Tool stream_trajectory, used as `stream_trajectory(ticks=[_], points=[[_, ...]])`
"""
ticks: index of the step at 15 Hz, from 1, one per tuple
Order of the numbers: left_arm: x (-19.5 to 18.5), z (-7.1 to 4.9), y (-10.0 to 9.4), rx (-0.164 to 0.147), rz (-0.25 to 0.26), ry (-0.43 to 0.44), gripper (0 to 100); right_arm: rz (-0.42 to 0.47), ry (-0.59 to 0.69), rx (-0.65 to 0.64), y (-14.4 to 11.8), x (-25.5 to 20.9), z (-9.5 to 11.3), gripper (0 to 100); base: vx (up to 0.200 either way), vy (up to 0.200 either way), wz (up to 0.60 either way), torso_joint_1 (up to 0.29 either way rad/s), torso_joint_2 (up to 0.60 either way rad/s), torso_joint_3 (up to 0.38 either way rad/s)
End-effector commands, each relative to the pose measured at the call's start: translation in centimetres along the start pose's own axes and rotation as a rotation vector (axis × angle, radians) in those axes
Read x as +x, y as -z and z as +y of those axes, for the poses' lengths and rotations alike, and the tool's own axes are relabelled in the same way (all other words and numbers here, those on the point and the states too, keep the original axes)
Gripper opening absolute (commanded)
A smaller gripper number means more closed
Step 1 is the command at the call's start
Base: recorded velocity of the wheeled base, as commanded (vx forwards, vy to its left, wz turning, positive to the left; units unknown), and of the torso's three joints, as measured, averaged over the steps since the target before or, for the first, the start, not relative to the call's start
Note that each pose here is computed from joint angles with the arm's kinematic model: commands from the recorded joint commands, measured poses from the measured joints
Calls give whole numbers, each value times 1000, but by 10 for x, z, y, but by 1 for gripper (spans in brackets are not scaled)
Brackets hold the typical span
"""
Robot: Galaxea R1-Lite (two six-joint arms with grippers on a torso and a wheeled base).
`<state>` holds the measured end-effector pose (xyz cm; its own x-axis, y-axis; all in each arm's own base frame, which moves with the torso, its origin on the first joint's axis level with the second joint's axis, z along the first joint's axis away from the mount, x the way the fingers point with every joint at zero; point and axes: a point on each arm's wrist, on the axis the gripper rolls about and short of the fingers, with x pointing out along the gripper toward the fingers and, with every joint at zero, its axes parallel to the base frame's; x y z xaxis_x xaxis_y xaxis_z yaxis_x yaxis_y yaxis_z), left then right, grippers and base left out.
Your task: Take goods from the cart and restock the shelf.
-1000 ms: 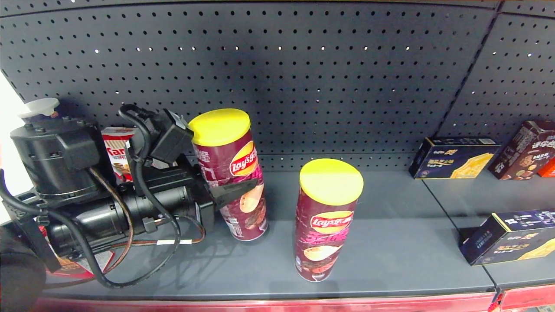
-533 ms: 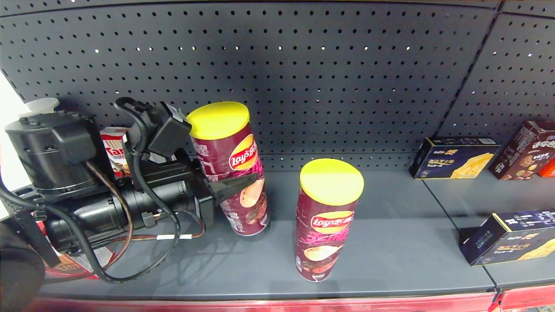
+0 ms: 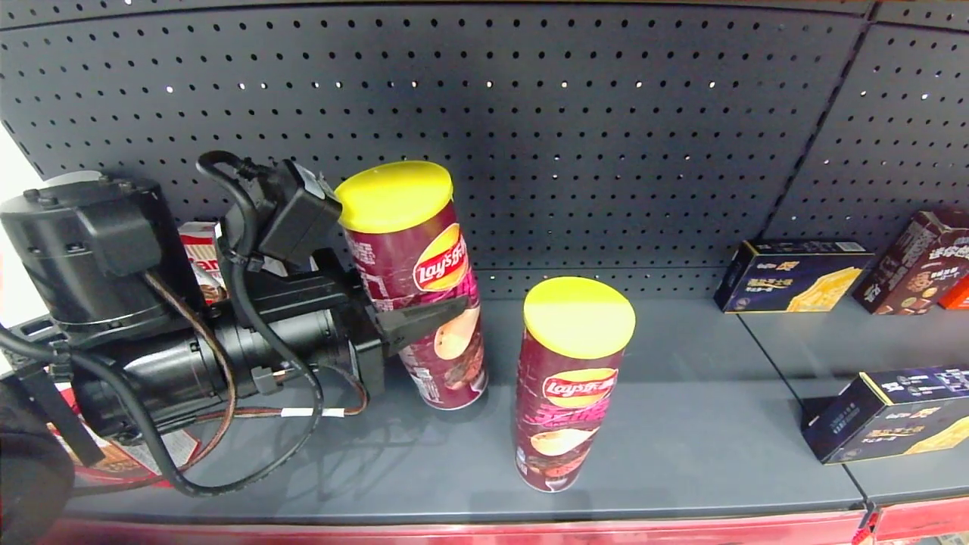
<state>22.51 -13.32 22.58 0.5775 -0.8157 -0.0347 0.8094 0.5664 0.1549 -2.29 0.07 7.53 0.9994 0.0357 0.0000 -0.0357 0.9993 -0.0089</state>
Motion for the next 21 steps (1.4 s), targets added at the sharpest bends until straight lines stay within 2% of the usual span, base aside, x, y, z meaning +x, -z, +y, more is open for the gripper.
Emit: stream_trajectory(ticks=[1, 2, 3, 4, 6, 7, 8, 9, 11, 12, 13, 14, 15, 16, 17, 20, 21], points=[[6, 4, -11, 14, -33, -14, 0, 3, -1, 0, 0, 0, 0, 100, 0, 0, 0, 0, 0, 0], [11, 10, -22, 28, -66, -36, 0, 3, -1, 0, 0, 0, 0, 100, 0, 0, 0, 0, 0, 0], [17, 15, -27, 25, -60, -67, 0, 3, -1, 0, 0, 0, 0, 100, 0, 0, 0, 0, 0, 0], [21, 17, -23, 11, -32, -74, 0, 3, -1, 0, 0, 0, 0, 100, 0, 0, 0, 0, 0, 0], [26, 23, -17, 7, -6, -99, 0, 3, -1, 0, 0, 0, 0, 100, 0, 0, 0, 0, 0, 0], [29, 30, -10, -5, 24, -110, 0, 3, -1, 0, 0, 0, 0, 100, 0, 0, 0, 0, 0, 0], [31, 31, -8, -8, 35, -108, 0, 3, -1, 0, 0, 0, 0, 100, 0, 0, 0, 0, 0, 0], [45, 39, -4, -11, 47, -103, 0, 3, -1, 0, 0, 0, 0, 100, 0, 0, 0, 0, 0, 0], [61, 49, -8, 1, 28, -106, 0, 3, -1, 0, 0, 0, 0, 100, 0, 0, 0, 0, 0, 0], [70, 56, -4, 29, 34, -111, 0, 3, -1, 0, 0, 0, 0, 100, 0, 0, 0, 0, 0, 0], [76, 61, 2, 77, 46, -113, 0, 3, -1, 0, 0, 0, 0, 100, 0, 0, 0, 0, 0, 0], [77, 64, 6, 83, 71, -102, 0, 3, -1, 0, 0, 0, 0, 100, 0, 0, 0, 0, 0, 0], [77, 64, 8, 59, 129, -43, 0, 3, -1, 0, 0, 0, 0, 100, 0, 0, 0, 0, 0, 0], [77, 64, 5, 78, 143, -25, 0, 3, -1, 0, 0, 0, 0, 100, 0, 0, 0, 0, 0, 0], [81, 66, 4, 103, 138, -20, 0, 3, -1, 0, 0, 0, 0, 100, 0, 0, 0, 0, 0, 0], [98, 72, 2, 102, 120, -13, 0, 3, -1, 0, 0, 0, 0, 100, 0, 0, 0, 0, 0, 0], [101, 73, 4, 94, 110, 19, 0, 3, -1, 0, 0, 0, 0, 100, 0, 0, 0, 0, 0, 0]])
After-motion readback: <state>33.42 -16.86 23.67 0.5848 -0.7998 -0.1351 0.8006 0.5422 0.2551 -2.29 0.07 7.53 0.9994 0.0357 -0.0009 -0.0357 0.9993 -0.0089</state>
